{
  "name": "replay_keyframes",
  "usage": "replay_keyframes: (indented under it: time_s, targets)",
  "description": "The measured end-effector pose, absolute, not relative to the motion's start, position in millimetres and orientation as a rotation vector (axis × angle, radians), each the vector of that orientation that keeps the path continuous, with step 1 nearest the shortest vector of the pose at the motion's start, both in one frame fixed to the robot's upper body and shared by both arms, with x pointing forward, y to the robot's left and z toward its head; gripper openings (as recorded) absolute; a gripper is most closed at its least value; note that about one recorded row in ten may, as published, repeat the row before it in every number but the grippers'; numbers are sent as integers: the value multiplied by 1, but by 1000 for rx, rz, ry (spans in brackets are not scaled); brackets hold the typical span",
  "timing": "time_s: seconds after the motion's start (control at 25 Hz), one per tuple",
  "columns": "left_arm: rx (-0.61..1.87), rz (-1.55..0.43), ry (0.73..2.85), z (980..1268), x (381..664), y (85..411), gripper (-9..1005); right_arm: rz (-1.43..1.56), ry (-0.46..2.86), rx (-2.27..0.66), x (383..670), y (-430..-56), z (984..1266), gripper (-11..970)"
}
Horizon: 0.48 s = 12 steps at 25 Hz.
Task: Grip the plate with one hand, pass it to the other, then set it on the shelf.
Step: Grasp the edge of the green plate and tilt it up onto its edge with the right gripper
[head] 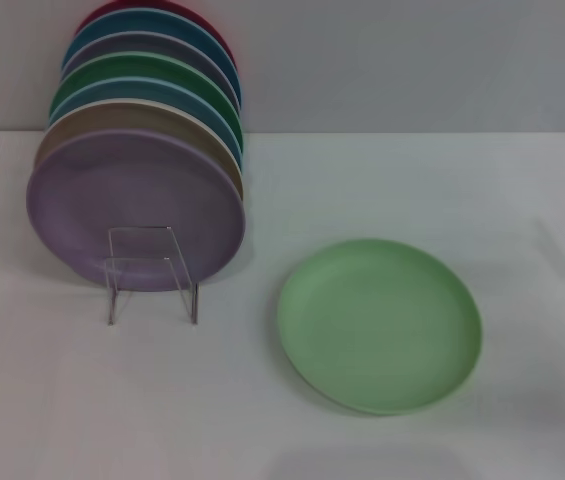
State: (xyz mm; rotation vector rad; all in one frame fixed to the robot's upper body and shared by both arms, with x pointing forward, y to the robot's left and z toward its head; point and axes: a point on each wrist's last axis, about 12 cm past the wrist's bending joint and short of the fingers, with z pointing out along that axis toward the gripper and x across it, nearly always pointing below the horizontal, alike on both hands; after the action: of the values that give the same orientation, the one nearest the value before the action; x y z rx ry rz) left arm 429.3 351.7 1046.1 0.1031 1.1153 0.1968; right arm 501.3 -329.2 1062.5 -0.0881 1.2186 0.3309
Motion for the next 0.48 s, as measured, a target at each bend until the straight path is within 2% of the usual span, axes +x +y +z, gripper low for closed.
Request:
replay_keyframes:
  time_s: [0.28, 0.48]
  targets:
    - [104, 193, 1112, 1047, 432, 351, 801, 522, 1439, -161, 564, -325, 1109, 800]
    - [103, 193, 1110, 1047, 433, 351, 801, 556, 1544, -255, 581, -307, 1153, 799]
